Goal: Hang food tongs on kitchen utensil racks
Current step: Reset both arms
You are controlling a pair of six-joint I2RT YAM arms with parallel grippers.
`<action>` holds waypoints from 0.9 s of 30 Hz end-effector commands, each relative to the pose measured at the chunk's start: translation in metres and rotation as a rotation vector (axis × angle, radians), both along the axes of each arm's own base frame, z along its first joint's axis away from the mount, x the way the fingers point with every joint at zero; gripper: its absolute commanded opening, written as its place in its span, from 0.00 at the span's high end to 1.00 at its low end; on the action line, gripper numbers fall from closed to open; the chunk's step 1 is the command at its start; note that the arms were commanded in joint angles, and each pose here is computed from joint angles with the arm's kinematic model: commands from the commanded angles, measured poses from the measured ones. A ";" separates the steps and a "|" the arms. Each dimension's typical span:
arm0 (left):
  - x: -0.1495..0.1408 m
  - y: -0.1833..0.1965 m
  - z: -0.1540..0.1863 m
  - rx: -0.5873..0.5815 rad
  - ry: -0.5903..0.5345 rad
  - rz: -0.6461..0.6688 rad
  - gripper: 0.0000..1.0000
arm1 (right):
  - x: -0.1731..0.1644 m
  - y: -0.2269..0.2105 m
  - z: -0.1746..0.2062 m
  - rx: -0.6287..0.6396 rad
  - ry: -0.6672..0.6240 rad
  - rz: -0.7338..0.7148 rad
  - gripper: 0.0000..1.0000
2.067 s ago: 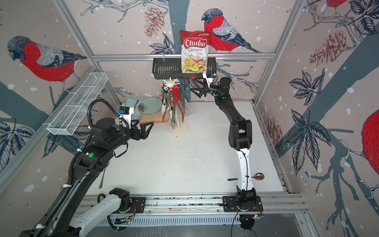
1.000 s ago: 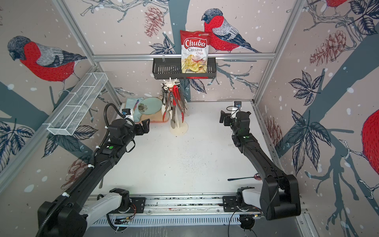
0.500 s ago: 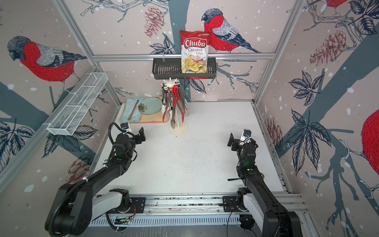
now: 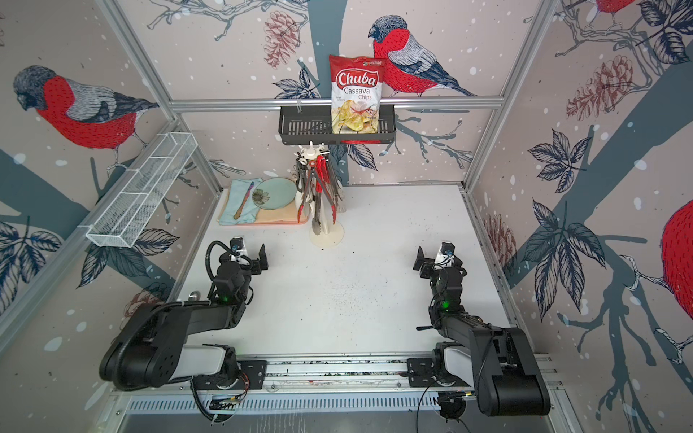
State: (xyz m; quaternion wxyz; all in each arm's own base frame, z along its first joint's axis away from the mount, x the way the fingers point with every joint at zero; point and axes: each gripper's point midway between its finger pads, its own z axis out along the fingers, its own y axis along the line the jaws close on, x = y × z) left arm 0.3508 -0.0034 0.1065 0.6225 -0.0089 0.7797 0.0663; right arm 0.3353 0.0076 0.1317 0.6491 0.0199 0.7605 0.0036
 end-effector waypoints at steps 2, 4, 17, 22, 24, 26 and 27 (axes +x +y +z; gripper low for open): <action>0.012 0.001 0.027 0.001 -0.149 -0.004 0.03 | 0.014 -0.001 0.024 -0.040 -0.110 0.012 0.00; 0.015 0.002 0.026 -0.001 -0.133 0.005 0.04 | 0.023 -0.005 0.014 -0.023 -0.076 0.004 0.00; 0.030 0.012 0.016 -0.060 -0.062 0.010 0.03 | 0.040 -0.024 -0.008 0.026 -0.008 -0.079 0.00; 0.030 0.013 0.016 -0.060 -0.062 0.011 0.03 | 0.040 -0.024 -0.008 0.026 -0.008 -0.080 0.00; 0.031 0.013 0.017 -0.060 -0.065 0.010 0.03 | 0.039 -0.024 -0.008 0.026 -0.008 -0.081 0.00; 0.030 0.013 0.016 -0.060 -0.062 0.011 0.03 | 0.040 -0.024 -0.008 0.026 -0.009 -0.080 0.00; 0.031 0.013 0.017 -0.060 -0.062 0.012 0.03 | 0.040 -0.024 -0.008 0.026 -0.008 -0.081 0.00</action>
